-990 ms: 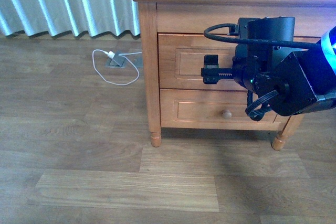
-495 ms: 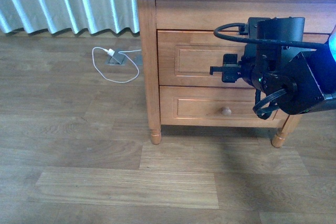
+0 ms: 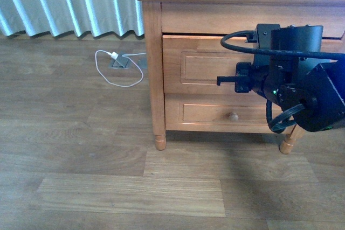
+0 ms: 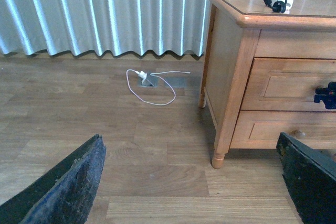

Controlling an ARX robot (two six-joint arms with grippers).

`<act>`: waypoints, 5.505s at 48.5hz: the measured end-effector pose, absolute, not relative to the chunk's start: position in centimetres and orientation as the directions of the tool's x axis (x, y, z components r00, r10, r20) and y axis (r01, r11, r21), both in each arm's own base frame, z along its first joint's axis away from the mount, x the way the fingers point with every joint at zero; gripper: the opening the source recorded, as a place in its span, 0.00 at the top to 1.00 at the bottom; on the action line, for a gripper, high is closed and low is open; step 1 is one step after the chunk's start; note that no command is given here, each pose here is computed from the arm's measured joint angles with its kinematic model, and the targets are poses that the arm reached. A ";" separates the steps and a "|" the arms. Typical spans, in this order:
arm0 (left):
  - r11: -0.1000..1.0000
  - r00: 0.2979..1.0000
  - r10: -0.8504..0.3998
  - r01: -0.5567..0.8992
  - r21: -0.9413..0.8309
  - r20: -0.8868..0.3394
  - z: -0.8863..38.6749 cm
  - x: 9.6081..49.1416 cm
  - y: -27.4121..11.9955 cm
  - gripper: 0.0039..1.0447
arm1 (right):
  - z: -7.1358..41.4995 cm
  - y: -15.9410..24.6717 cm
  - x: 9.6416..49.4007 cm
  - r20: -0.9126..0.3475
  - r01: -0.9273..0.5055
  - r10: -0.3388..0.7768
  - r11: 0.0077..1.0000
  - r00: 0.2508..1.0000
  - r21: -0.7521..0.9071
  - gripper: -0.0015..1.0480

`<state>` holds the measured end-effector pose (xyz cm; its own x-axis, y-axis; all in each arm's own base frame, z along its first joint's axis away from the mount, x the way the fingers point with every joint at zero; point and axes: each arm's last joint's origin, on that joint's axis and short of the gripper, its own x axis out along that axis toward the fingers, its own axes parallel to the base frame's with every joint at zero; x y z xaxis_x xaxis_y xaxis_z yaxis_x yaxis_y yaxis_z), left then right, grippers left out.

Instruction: Put charger into drawer

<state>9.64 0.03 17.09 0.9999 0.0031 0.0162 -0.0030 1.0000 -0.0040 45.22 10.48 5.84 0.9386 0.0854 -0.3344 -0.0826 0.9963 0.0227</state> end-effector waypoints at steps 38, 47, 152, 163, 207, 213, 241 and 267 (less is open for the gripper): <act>1.000 1.000 0.003 -0.003 -0.004 0.016 17.1 9.6 0.0 0.06 | 9.4 7.7 27.0 -0.472 -0.280 0.292 0.955 0.832 0.098 0.56; 1.000 1.000 0.003 -0.003 -0.004 0.016 17.1 9.6 0.0 0.06 | 11.9 6.7 24.8 -0.445 -0.273 0.307 0.952 0.841 0.140 0.29; 1.000 1.000 0.003 -0.003 -0.004 0.016 17.1 9.6 0.0 0.06 | 18.3 0.0 9.8 0.003 0.002 -0.002 1.000 1.000 0.001 0.08; 1.000 1.000 0.003 -0.003 -0.004 0.016 17.1 9.6 0.0 0.06 | 18.3 0.0 9.8 0.003 0.002 -0.002 1.000 1.000 0.001 0.08; 0.965 0.966 -0.253 0.256 0.052 -0.057 26.1 27.4 -7.1 0.06 | 18.3 0.0 9.8 0.003 0.003 -0.003 1.000 1.000 0.001 0.08; 0.960 0.961 -0.274 0.275 0.046 -0.043 27.2 31.3 -8.3 0.06 | 18.3 0.0 9.8 0.003 0.002 -0.002 1.000 1.000 0.001 0.08; 0.963 0.961 -0.268 0.269 -0.005 -0.062 27.5 47.7 -16.9 0.06 | 18.3 0.0 9.8 0.003 0.003 -0.003 1.000 1.000 0.001 0.08; 0.962 0.952 -0.268 0.272 0.002 -0.146 25.7 55.3 -21.5 0.06 | 18.3 0.0 9.8 0.003 0.003 -0.003 1.000 1.000 0.001 0.08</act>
